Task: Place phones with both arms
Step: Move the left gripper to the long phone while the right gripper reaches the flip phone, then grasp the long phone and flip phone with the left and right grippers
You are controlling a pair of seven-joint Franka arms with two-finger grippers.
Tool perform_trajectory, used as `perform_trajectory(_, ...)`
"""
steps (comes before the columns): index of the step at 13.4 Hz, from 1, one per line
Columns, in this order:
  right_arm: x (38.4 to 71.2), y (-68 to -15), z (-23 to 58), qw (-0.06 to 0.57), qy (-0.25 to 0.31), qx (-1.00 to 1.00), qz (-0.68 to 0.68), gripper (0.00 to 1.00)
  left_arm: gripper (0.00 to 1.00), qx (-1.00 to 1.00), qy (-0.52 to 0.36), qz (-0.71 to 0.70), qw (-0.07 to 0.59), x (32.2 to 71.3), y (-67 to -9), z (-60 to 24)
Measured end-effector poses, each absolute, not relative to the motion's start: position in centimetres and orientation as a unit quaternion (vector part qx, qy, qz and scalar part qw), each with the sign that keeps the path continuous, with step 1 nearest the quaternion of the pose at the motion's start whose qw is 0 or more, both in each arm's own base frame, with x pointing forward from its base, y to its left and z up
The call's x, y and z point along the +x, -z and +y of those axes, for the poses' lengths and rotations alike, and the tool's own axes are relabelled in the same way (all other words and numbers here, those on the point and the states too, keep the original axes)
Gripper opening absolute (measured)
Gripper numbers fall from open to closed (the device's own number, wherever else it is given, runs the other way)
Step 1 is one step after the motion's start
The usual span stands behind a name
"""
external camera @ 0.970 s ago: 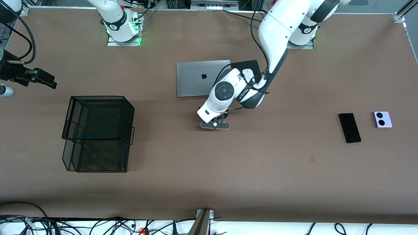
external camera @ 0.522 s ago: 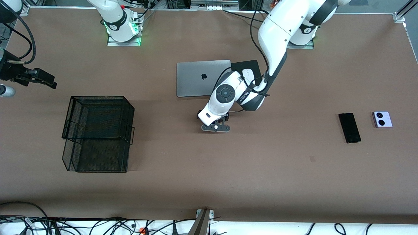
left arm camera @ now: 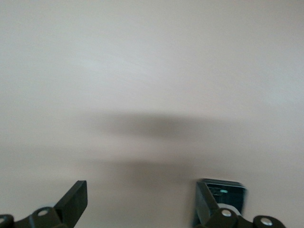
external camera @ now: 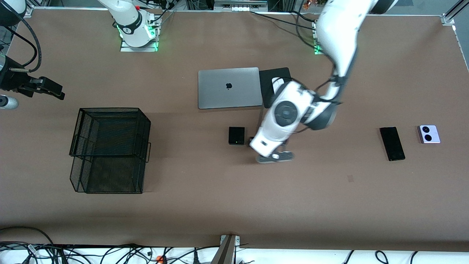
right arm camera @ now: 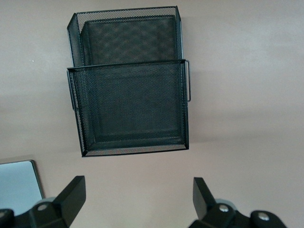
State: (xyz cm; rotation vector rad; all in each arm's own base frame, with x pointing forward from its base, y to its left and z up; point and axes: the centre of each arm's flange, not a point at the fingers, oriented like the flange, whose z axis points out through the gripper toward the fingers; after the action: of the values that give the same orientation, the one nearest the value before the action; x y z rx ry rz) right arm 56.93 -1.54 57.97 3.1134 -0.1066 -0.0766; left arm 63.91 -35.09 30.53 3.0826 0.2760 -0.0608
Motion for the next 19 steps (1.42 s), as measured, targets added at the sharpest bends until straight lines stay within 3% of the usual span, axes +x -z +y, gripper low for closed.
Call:
perform_trajectory(3, 58.2, -56.3, 0.4, 0.009, 0.023, 1.000, -0.018, 1.00, 1.00, 0.990, 0.042, 0.135, 0.004, 65.9, -34.3, -27.7)
perform_trajectory(8, 59.0, -52.4, 14.2, 0.008, 0.021, 1.000, -0.018, 1.00, 1.00, 0.989, 0.084, 0.115, -0.040, 68.8, -33.8, -12.7)
perform_trajectory(14, 53.4, -48.7, 38.3, -0.010, -0.014, 0.997, -0.081, 1.00, 1.00, 0.973, 0.158, 0.120, -0.116, 67.5, -26.1, 0.7)
perform_trajectory(19, 49.8, -40.1, 51.3, -0.019, -0.024, 0.997, -0.073, 1.00, 1.00, 0.974, 0.182, 0.097, -0.098, 66.8, -23.9, 9.1)
